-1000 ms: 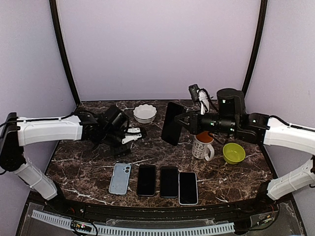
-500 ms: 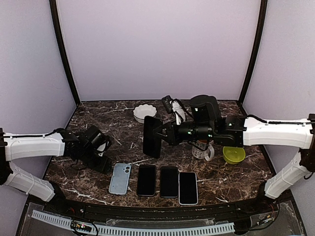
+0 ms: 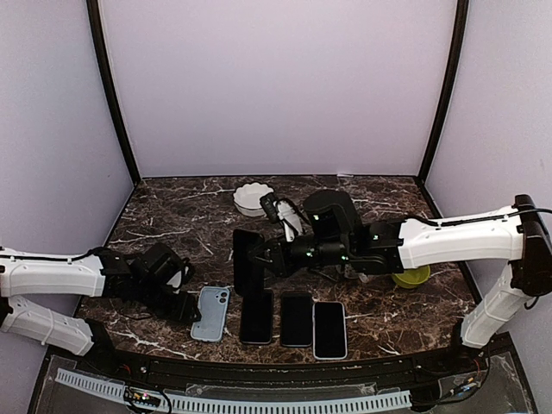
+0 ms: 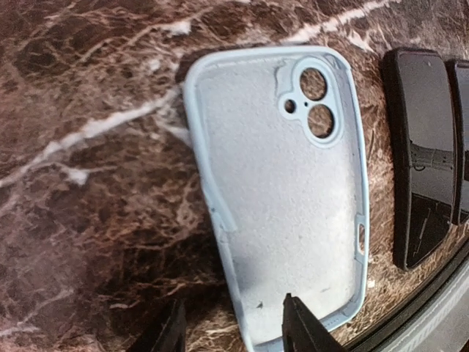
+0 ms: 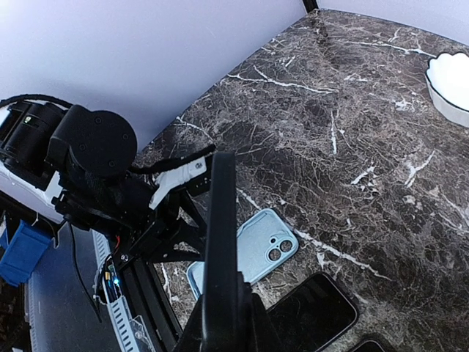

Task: Put the phone into the phone case
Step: Move the phone case to the center of the board.

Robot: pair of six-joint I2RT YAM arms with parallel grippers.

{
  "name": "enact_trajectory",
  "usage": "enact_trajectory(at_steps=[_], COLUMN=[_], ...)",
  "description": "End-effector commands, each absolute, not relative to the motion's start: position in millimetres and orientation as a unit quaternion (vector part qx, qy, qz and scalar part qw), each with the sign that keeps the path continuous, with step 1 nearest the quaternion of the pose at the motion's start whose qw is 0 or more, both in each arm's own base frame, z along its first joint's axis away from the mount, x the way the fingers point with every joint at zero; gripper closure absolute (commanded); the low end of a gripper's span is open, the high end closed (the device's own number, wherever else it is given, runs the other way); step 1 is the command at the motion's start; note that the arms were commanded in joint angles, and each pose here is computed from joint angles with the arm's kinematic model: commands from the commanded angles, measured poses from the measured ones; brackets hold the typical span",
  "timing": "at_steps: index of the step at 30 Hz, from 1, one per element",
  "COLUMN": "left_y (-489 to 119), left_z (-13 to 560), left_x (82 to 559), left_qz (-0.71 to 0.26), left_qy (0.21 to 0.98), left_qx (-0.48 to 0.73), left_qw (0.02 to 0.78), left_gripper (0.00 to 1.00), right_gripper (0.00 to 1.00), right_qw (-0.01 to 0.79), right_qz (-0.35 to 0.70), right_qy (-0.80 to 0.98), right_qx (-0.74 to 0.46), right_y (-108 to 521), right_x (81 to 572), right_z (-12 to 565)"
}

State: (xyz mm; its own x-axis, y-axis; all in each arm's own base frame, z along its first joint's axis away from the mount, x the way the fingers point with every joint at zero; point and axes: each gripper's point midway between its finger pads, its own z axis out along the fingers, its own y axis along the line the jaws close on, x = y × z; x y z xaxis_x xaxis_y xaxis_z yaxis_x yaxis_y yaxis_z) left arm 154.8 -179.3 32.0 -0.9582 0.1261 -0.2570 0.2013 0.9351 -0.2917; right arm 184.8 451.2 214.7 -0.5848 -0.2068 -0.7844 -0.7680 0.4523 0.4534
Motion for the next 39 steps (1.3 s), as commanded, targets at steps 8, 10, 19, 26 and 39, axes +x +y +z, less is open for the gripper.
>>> enact_trajectory(at_steps=[8, 10, 19, 26, 39], left_y=[-179.4, -180.8, -183.7, -192.2, -264.1], left_z=[10.7, 11.6, 41.2, 77.8, 87.5], left_x=[149.2, 149.1, 174.4, 206.3, 225.6], left_qz=[-0.129, -0.133, -0.131, -0.108, -0.138], left_qy=[0.983, 0.983, 0.972, 0.951, 0.948], left_qx=[0.086, 0.083, 0.055, 0.058, 0.074], left_qw=[0.093, 0.094, 0.185, 0.285, 0.277], left_gripper=[0.81, 0.9, 1.0, 1.0, 1.0], right_gripper=[1.0, 1.0, 1.0, 1.0, 1.0], right_qw=[0.372, 0.373, 0.368, 0.386, 0.43], right_qz=[0.457, 0.456, 0.478, 0.49, 0.455], right_qy=[0.752, 0.752, 0.732, 0.71, 0.732], right_qx=[-0.296, -0.296, -0.318, -0.327, -0.269], right_y=[461.2, 461.2, 477.6, 481.4, 419.2], right_x=[188.2, 188.8, 184.6, 187.0, 211.5], right_z=[246.6, 246.5, 248.4, 262.4, 278.9])
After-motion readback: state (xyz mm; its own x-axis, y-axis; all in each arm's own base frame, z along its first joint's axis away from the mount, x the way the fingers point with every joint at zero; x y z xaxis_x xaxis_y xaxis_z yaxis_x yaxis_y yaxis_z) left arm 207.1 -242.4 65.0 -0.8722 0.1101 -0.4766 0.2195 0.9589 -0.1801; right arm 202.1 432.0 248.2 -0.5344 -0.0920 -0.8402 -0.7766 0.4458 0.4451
